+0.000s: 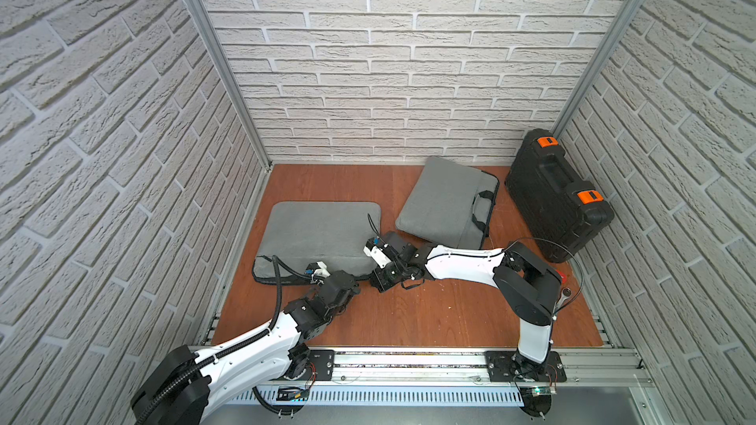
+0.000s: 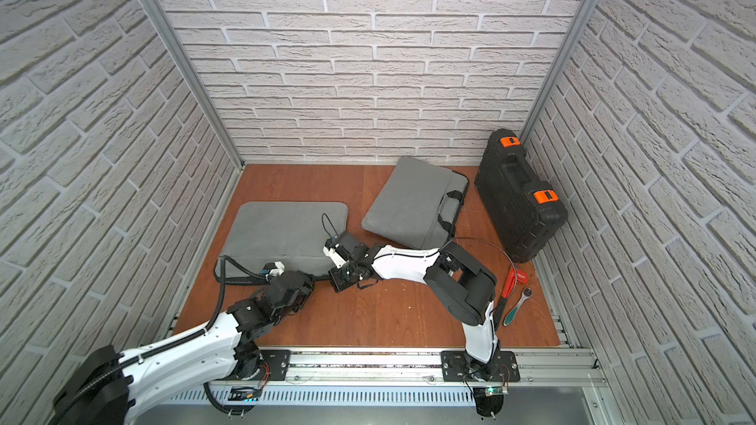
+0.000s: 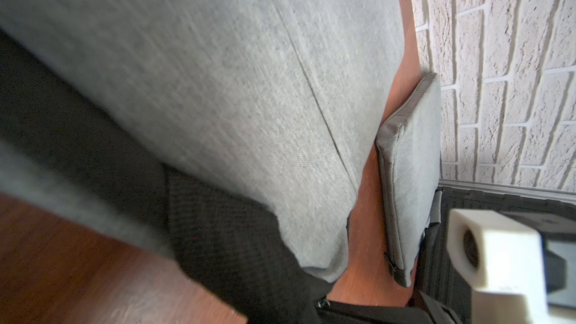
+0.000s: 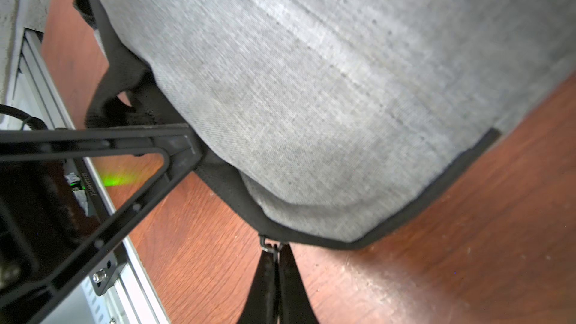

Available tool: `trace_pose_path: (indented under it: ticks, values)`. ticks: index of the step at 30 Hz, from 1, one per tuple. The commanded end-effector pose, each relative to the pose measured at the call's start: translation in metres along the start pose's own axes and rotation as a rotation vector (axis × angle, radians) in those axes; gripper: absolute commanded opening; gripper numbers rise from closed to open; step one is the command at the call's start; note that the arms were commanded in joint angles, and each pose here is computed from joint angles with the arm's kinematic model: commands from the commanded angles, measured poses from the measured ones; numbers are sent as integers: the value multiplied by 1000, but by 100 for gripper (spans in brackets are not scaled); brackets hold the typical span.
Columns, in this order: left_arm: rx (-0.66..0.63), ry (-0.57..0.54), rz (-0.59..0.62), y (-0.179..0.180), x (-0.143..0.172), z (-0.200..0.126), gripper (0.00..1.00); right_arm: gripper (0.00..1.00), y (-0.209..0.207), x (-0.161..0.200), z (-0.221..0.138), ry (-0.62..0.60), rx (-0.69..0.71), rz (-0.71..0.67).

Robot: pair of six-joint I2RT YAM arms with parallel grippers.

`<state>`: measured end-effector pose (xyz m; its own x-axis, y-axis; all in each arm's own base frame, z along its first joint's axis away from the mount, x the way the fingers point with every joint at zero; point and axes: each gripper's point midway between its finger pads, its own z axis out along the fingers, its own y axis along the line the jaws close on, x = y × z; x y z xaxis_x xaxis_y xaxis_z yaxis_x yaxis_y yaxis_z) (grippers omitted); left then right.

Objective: Open the zippered laptop bag and take out the laptop
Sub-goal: Unzip the zipper on the zippered laptop bag.

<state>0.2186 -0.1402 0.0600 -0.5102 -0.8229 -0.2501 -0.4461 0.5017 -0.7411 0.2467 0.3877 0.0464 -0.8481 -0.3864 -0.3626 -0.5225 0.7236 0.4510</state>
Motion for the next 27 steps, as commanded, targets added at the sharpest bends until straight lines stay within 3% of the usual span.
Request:
trace_pose_path:
  ticks: [1, 14, 22, 23, 27]
  values:
    - [-77, -78, 24, 26, -14, -2, 0, 6, -9, -3, -19, -14, 34, 0]
    - [-86, -105, 13, 34, -23, -12, 0, 6, -35, -4, -28, -12, 80, 25]
    - [-60, -96, 38, 24, -22, -13, 0, 6, -29, -4, -27, -3, 40, 22]
    - [-52, -92, 49, 20, -21, -13, 4, 6, -28, -4, -26, -2, 32, 24]
    - [-36, -45, 99, 2, -14, -14, 44, 6, -25, -2, -25, 0, 18, 26]
